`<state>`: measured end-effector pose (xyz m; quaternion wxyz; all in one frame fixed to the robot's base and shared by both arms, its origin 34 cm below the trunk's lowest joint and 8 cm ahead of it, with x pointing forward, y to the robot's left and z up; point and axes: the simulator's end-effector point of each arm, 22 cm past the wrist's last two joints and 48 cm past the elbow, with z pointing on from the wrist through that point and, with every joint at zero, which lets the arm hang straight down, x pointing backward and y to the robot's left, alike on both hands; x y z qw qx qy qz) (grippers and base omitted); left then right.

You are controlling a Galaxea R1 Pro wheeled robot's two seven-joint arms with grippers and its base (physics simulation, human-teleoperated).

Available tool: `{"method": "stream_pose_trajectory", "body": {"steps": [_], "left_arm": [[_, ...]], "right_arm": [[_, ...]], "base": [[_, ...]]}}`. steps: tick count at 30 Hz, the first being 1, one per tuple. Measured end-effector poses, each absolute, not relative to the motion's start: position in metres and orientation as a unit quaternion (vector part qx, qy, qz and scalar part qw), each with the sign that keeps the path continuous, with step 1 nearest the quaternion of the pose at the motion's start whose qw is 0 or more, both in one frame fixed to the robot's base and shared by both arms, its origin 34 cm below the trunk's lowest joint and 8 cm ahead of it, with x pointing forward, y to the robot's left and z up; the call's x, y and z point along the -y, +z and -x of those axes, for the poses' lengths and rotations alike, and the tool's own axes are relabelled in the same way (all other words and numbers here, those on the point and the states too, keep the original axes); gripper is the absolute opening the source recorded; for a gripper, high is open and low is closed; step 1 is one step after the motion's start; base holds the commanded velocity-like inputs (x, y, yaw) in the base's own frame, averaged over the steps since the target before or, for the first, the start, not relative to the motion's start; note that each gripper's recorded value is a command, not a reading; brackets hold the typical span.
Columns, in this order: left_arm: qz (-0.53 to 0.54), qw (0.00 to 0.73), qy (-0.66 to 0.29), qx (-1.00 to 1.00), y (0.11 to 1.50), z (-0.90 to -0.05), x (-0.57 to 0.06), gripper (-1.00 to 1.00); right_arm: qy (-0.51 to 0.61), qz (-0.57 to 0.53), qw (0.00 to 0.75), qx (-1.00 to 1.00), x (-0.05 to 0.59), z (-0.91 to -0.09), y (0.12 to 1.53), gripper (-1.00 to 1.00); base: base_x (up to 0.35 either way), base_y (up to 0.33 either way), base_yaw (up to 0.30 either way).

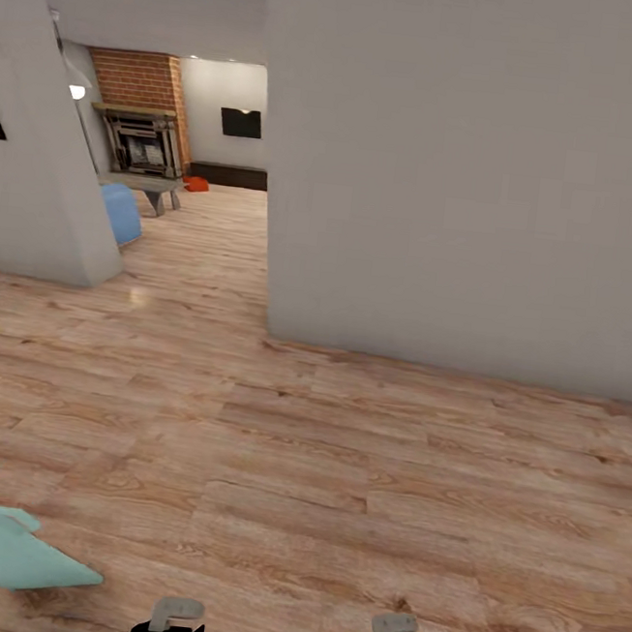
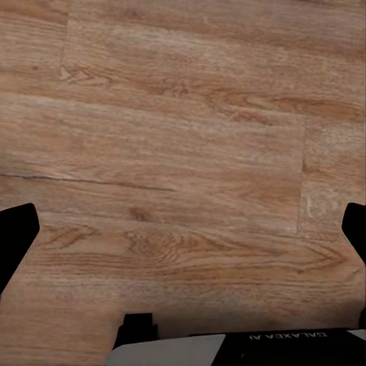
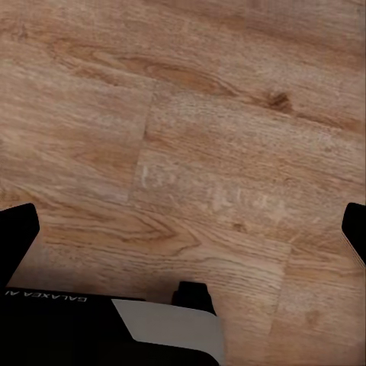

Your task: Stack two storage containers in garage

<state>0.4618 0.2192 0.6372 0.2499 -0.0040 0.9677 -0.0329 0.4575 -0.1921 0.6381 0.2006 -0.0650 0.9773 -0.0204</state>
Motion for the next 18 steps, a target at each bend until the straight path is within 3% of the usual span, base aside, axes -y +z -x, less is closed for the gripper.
{"method": "stream_pose_trajectory", "body": {"steps": [4,18], "left_arm": [[0.004,0.25,-0.033,-0.968,0.637,-0.4616,-0.2193,1.0],[0.004,0.245,-0.033,-0.969,0.634,-0.4585,-0.2192,1.0]], "right_arm": [[-0.02,0.065,0.2,-0.977,0.1915,-0.4571,0.6379,1.0],[-0.019,0.065,0.196,-0.978,0.1911,-0.4542,0.635,1.0]], "base": [[0.303,0.0,0.079],[0.303,0.0,0.194]]}}
